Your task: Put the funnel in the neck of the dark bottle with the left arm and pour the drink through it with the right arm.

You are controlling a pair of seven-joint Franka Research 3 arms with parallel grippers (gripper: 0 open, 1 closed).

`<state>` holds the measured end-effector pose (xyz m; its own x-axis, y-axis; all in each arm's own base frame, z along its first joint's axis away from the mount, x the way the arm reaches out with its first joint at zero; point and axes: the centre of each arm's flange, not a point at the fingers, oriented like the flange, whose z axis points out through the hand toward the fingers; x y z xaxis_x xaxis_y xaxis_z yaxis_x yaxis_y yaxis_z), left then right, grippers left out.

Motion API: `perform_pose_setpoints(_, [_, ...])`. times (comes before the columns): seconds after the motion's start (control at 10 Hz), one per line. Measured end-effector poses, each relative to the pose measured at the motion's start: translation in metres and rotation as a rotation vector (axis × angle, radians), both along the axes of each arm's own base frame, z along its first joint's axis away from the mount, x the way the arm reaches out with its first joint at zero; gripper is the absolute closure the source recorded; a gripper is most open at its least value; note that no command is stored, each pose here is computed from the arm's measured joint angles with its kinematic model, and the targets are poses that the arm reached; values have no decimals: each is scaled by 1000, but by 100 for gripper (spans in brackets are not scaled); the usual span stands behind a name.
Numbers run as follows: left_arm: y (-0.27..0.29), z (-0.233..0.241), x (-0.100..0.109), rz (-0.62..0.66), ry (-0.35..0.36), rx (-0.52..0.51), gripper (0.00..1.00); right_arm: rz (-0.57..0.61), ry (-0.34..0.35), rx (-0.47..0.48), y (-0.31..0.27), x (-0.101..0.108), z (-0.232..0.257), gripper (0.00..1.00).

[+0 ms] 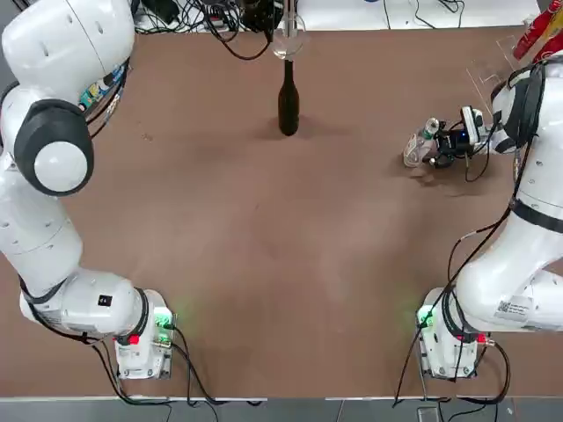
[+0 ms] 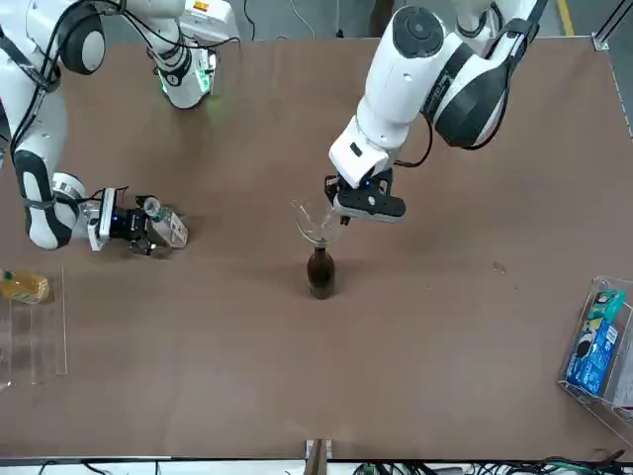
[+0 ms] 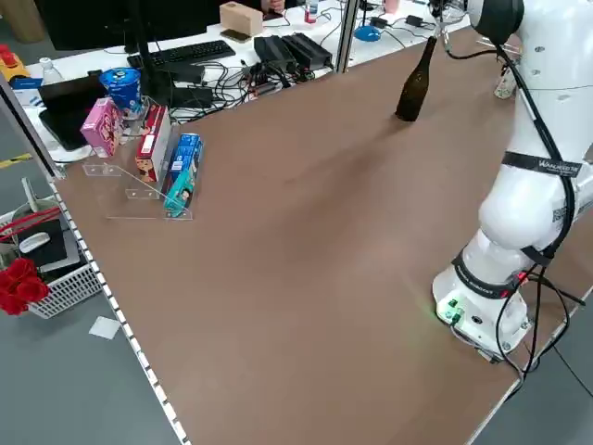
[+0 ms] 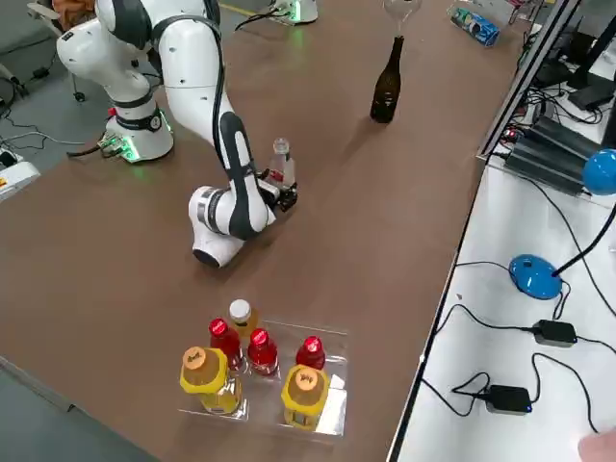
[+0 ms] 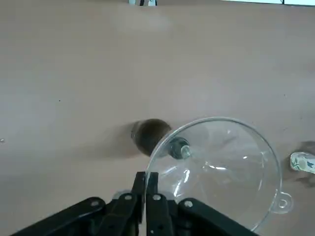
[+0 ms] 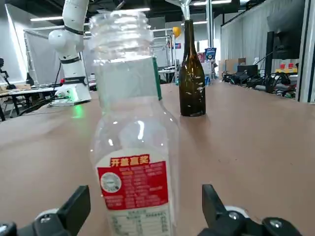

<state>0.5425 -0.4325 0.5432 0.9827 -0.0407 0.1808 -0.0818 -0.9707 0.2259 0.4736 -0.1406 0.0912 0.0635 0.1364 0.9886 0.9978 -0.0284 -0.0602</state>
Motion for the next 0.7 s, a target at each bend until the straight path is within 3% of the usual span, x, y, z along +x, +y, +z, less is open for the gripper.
perform_pose_setpoints(0.4, [4, 0, 3, 7, 2, 3, 96, 3, -2, 17, 12, 4, -5, 3])
perform_pose_setpoints(0.7, [4, -2, 2, 6, 10, 10, 96, 18, -4, 19, 19, 6, -5, 17])
